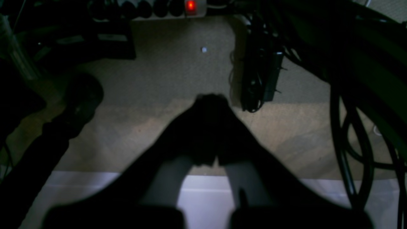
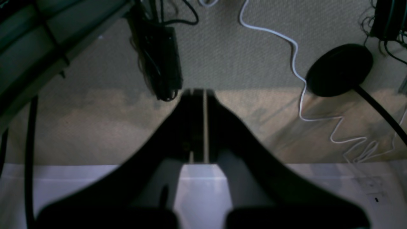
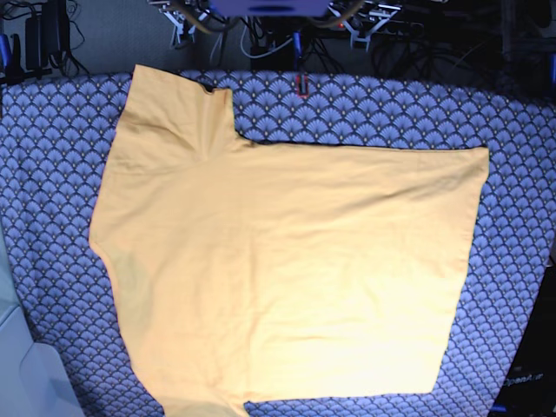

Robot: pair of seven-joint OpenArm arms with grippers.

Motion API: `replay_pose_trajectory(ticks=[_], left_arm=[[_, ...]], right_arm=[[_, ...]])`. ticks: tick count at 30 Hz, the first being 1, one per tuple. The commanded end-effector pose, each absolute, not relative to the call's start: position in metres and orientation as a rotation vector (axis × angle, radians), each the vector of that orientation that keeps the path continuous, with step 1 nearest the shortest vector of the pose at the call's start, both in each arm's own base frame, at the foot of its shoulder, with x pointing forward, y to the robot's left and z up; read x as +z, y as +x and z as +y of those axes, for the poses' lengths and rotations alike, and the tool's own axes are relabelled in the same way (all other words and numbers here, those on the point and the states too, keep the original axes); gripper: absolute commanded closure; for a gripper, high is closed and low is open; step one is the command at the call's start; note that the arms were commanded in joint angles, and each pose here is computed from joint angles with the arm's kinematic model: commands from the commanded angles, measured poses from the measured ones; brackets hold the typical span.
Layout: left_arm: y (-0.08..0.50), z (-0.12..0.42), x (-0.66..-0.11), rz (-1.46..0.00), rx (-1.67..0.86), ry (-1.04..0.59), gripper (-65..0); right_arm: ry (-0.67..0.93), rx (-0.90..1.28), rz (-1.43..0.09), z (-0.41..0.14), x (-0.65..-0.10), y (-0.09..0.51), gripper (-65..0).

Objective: Fold the T-shirt properly

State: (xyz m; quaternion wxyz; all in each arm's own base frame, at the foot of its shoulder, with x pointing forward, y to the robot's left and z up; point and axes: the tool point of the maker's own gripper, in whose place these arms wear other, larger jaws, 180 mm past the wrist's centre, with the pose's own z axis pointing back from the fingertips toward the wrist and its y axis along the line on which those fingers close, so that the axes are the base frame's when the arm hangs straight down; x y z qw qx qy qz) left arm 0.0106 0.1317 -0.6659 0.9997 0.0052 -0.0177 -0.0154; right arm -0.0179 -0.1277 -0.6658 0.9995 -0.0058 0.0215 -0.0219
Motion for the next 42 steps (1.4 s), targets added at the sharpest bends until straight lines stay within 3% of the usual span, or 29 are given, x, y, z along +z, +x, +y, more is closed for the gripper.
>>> replay_pose_trajectory(ticks=[1, 42], left_arm=[[0.0112, 0.1322, -0.6658, -0.036, -0.037, 0.008, -0.2], [0.0119, 0.1333, -0.6658, -0.031, -0.037, 0.01, -0.1]], right_arm=[[-0.002, -0.044, 0.053, -0.1267, -0.6656, -0.022, 0.0], [-0.012, -0.053, -0.004, -0.1326, -0.6654, -0.0237, 0.0]])
